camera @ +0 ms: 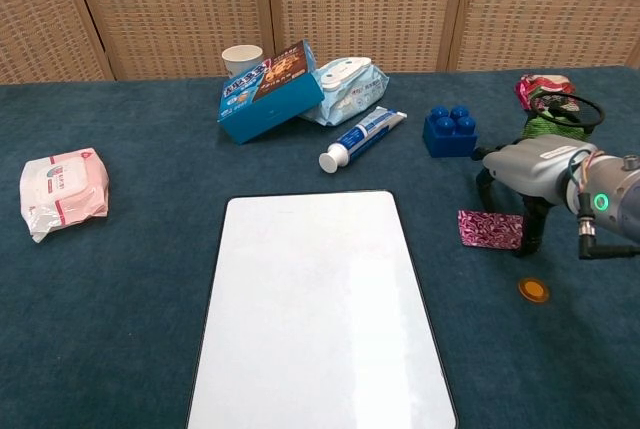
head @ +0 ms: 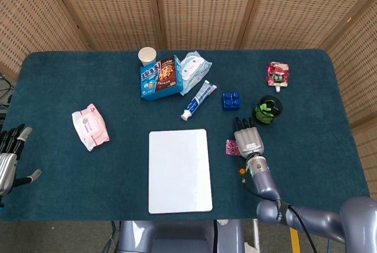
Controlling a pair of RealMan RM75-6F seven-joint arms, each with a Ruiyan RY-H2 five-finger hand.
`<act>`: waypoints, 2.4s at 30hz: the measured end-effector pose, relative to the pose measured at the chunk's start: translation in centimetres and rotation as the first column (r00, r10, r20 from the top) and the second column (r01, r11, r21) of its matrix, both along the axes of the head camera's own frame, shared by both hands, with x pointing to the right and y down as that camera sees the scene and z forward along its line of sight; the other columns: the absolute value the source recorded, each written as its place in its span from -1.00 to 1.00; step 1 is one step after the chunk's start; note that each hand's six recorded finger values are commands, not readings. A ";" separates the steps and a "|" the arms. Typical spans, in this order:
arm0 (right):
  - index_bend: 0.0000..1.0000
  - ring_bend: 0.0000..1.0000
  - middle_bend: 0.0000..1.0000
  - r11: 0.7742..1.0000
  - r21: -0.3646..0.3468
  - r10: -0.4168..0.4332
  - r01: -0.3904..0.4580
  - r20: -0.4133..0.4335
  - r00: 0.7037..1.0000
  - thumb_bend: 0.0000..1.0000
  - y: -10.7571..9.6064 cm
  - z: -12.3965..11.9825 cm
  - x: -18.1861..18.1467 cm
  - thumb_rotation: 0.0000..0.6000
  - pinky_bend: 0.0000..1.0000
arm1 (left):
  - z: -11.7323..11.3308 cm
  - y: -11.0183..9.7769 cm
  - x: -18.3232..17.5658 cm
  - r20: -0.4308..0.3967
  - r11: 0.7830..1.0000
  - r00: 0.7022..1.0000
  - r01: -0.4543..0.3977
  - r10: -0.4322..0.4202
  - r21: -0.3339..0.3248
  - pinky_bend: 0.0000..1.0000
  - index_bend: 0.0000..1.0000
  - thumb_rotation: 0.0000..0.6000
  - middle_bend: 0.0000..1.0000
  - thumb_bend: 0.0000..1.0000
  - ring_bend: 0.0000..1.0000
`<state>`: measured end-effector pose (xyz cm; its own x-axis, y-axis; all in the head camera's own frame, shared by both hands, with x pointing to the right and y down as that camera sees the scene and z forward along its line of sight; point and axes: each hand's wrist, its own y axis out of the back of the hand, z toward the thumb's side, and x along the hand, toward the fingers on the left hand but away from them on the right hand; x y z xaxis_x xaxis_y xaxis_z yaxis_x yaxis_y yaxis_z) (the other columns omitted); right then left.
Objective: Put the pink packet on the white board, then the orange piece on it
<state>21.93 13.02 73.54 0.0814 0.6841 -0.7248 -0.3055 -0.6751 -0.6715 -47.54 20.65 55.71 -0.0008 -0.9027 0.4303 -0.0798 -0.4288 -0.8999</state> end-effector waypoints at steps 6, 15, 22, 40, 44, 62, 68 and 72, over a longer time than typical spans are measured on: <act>-0.05 -1.00 -1.00 1.000 0.004 0.000 0.000 0.019 1.000 -0.53 -0.1 -0.3 -0.3 1.00 -1.00 | 0.0 0.0 0.0 -0.004 1.000 1.000 0.000 0.000 -0.003 -1.00 -1.00 1.00 -1.00 -1.00 -1.00; -0.05 -1.00 -1.00 0.999 0.024 -0.029 0.028 0.055 0.998 -0.52 -0.1 -1.8 -1.5 1.00 -1.00 | -0.1 0.0 -0.1 -0.008 1.000 1.000 0.006 -0.006 -0.002 -1.00 -1.00 1.00 -1.00 -1.00 -1.00; -0.05 -1.00 -1.00 0.998 0.025 -0.056 0.053 0.133 0.990 -0.52 0.4 -4.2 -4.1 1.00 -1.00 | -0.3 0.0 -0.2 -0.014 1.000 1.000 0.008 -0.008 -0.003 -1.00 -1.00 1.00 -1.00 -1.00 -1.00; -0.72 -1.00 -1.00 0.993 -0.014 -0.107 0.113 0.222 0.969 -0.67 3.5 -6.0 -14.0 1.00 -1.00 | -0.6 0.1 -0.5 -0.039 1.000 0.999 0.013 -0.013 -0.005 -1.00 -1.00 1.00 -1.00 -1.00 -1.00; -1.00 -1.00 -1.00 0.995 -0.032 -0.088 0.097 0.222 0.971 -0.91 4.1 -5.3 -15.2 1.00 -1.00 | -0.5 0.0 -0.6 -0.042 1.000 0.999 0.013 -0.014 -0.011 -1.00 -1.00 1.00 -1.00 -1.00 -1.00; -0.39 -1.00 -1.00 0.993 0.054 -0.114 0.106 0.162 0.980 -0.48 2.3 -7.5 -8.3 1.00 -1.00 | -0.7 0.1 -0.2 -0.050 1.000 0.999 0.000 0.000 -0.005 -1.00 -1.00 1.00 -1.00 -1.00 -1.00; -0.35 -1.00 -1.00 0.995 0.021 -0.103 0.101 0.165 0.981 -0.48 3.9 -6.6 -4.1 1.00 -1.00 | -0.7 0.1 0.3 -0.045 1.000 0.999 -0.016 0.016 -0.003 -1.00 -1.00 1.00 -1.00 -1.00 -1.00; -0.31 -1.00 -1.00 0.992 0.017 -0.123 0.122 0.179 0.976 -0.48 5.1 -5.8 -1.9 1.00 -1.00 | -0.6 0.2 0.4 -0.043 1.000 0.999 -0.016 0.016 -0.007 -1.00 -1.00 1.00 -1.00 -1.00 -1.00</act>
<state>20.00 18.07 67.70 0.2932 0.6651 -0.6868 -0.2593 -0.6361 -0.7267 -47.13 20.82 55.15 0.0320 -0.8994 0.4359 -0.1109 -0.4366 -0.8928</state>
